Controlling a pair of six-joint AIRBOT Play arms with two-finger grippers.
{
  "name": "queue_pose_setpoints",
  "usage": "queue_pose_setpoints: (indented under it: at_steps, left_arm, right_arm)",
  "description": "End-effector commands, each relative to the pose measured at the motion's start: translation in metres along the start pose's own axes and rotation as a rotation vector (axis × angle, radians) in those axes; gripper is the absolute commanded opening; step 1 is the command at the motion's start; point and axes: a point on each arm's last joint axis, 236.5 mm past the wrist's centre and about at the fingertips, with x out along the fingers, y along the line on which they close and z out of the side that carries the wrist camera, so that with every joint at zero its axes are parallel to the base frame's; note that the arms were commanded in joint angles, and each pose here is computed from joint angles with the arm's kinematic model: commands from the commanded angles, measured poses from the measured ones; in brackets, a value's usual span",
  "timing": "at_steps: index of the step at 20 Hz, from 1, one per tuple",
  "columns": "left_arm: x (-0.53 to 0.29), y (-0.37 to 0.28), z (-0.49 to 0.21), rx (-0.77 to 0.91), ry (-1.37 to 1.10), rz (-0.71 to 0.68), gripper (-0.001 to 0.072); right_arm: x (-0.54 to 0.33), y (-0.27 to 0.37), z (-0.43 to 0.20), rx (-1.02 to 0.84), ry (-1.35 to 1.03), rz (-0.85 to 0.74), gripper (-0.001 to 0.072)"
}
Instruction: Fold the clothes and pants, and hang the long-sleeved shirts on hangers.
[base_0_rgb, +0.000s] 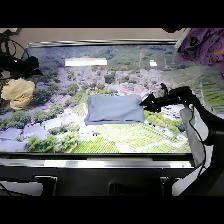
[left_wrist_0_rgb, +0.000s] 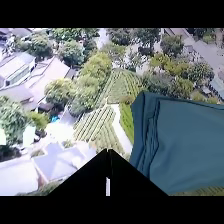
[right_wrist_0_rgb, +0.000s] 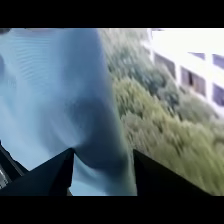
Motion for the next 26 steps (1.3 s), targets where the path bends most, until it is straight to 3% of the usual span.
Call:
queue_pose_setpoints:
  at_steps: [1, 4, 5, 16, 26]
  left_arm:
    - [0.0, 0.0, 0.0, 0.0, -0.001, 0.0, 0.0019]
    - [0.0, 0.0, 0.0, 0.0, -0.001, 0.0, 0.0019]
    - [0.0, 0.0, 0.0, 0.0, -0.001, 0.0, 0.0019]
    - [0.0, -0.001, 0.0, 0.001, 0.0, 0.0, 0.0019]
    - [0.0, -0.001, 0.0, 0.001, 0.001, 0.0, 0.0019]
  right_arm:
    - [0.023, 0.005, 0.002, -0.03, -0.011, -0.026, 0.0378]
    - [0.027, 0.014, -0.003, -0.043, 0.003, -0.02, 0.0058]
    - [0.021, 0.019, 0.0, -0.052, -0.013, -0.016, 0.0036]
    - [-0.189, 0.043, 0.119, 0.09, -0.54, 0.002, 0.0034]
    - [-0.379, -0.017, 0.109, 0.346, -0.94, -0.093, 0.0034]
